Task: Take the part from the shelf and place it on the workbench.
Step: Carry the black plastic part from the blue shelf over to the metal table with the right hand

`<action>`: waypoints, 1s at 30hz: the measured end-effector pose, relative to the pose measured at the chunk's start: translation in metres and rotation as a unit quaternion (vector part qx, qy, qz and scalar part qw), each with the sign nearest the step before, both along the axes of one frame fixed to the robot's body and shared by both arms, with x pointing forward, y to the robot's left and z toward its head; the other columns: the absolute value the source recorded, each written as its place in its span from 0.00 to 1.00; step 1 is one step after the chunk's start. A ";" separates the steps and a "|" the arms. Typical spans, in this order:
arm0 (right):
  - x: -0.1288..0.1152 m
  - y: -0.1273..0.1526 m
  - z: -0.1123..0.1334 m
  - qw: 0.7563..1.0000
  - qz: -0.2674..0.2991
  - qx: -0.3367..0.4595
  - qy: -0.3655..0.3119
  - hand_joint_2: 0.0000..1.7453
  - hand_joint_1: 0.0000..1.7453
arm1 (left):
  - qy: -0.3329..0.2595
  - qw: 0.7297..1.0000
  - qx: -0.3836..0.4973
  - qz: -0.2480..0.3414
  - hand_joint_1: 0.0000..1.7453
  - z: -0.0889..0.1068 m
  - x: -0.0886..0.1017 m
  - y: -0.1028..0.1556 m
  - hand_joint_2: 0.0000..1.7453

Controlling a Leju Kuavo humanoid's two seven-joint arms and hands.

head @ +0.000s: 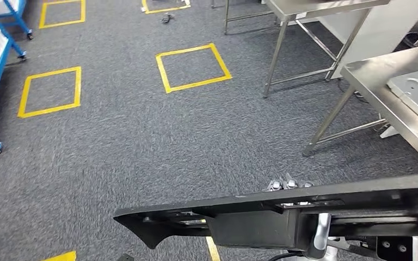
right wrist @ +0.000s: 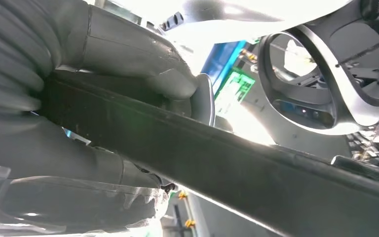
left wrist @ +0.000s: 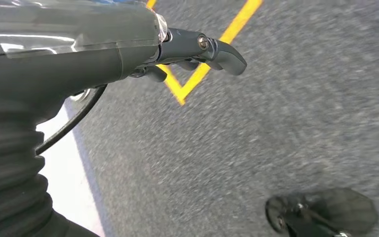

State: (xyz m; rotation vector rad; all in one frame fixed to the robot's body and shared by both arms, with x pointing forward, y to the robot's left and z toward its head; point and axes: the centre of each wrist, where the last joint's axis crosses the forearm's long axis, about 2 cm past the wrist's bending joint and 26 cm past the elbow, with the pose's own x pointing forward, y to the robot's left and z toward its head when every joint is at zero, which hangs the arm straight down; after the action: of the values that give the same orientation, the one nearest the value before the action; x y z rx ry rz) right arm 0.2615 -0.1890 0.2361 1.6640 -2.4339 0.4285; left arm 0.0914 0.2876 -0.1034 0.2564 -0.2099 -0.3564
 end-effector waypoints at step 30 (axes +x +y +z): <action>0.013 -0.004 0.013 0.998 -0.055 0.023 0.010 1.00 1.00 | -0.006 1.000 -0.005 0.021 0.00 0.003 0.016 0.005 1.00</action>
State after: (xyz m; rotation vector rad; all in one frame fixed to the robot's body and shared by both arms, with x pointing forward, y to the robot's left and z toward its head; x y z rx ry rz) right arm 0.2741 -0.1932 0.2491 1.5347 -2.5236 0.3423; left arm 0.1072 0.2930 -0.1000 0.2534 -0.2180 -0.3116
